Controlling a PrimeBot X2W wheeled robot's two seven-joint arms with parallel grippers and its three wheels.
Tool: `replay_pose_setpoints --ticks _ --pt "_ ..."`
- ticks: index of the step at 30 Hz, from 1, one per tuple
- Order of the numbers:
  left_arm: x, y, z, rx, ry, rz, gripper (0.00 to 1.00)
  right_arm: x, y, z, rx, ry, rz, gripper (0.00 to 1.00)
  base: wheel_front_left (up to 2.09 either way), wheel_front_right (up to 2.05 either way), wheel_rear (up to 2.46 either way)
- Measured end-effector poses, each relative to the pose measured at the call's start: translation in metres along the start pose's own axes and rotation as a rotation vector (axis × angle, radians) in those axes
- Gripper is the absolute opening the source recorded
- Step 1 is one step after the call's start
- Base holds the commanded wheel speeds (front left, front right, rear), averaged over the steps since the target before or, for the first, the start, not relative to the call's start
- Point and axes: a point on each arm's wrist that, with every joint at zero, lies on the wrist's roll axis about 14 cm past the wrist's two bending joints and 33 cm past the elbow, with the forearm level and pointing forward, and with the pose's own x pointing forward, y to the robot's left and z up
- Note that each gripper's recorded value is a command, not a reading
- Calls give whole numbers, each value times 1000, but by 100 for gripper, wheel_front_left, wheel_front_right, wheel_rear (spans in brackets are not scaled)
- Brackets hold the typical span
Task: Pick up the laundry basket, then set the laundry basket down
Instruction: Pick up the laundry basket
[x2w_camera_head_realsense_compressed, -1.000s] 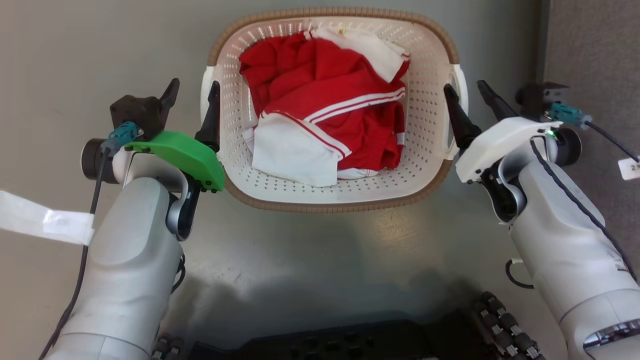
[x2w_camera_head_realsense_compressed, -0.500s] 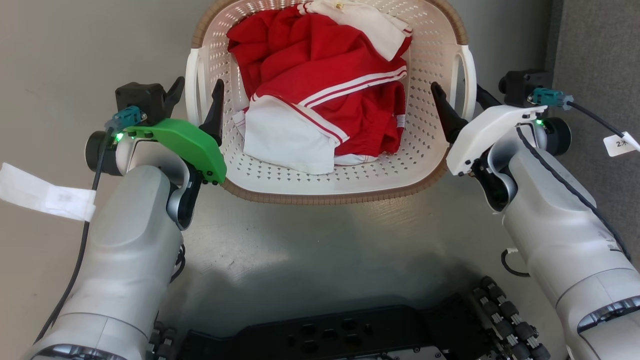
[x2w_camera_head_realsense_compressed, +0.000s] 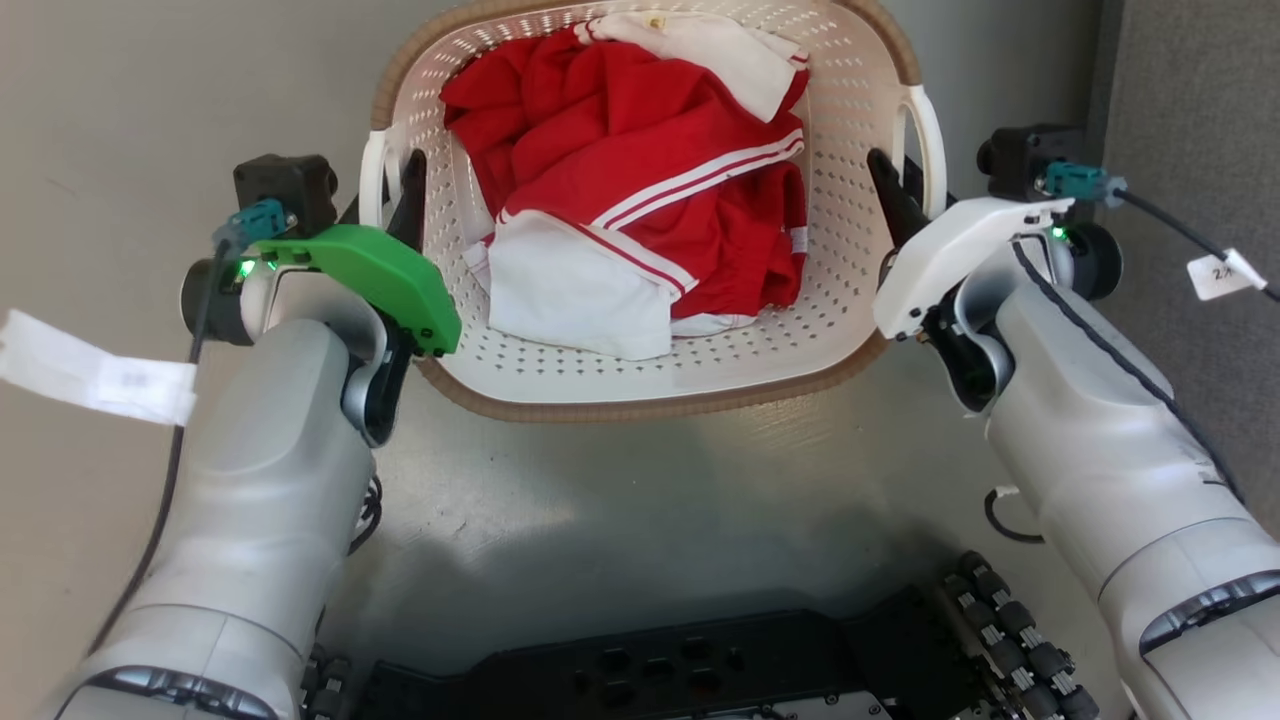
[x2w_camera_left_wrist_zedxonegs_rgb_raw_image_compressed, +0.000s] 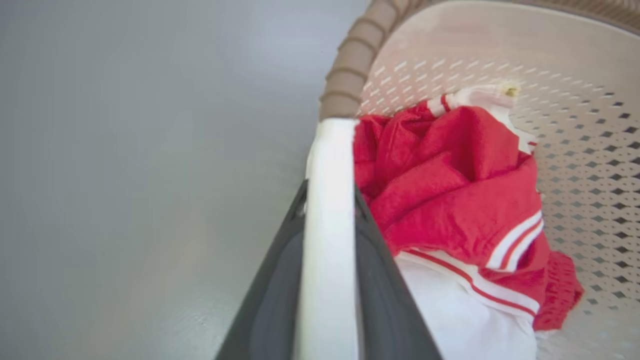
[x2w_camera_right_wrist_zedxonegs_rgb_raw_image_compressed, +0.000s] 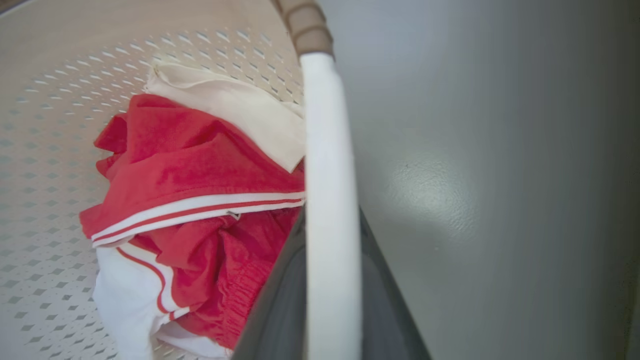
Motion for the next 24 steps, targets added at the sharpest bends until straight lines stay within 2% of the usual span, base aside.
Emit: replay_pose_setpoints --ticks 13,24 --pt "-14 -7 16 12 -12 9 0 -17 14 17 -9 -35 20 0 0 0 0" --pt "-44 -24 35 21 -26 11 0 -51 28 36 17 -72 23 0 0 0 0"
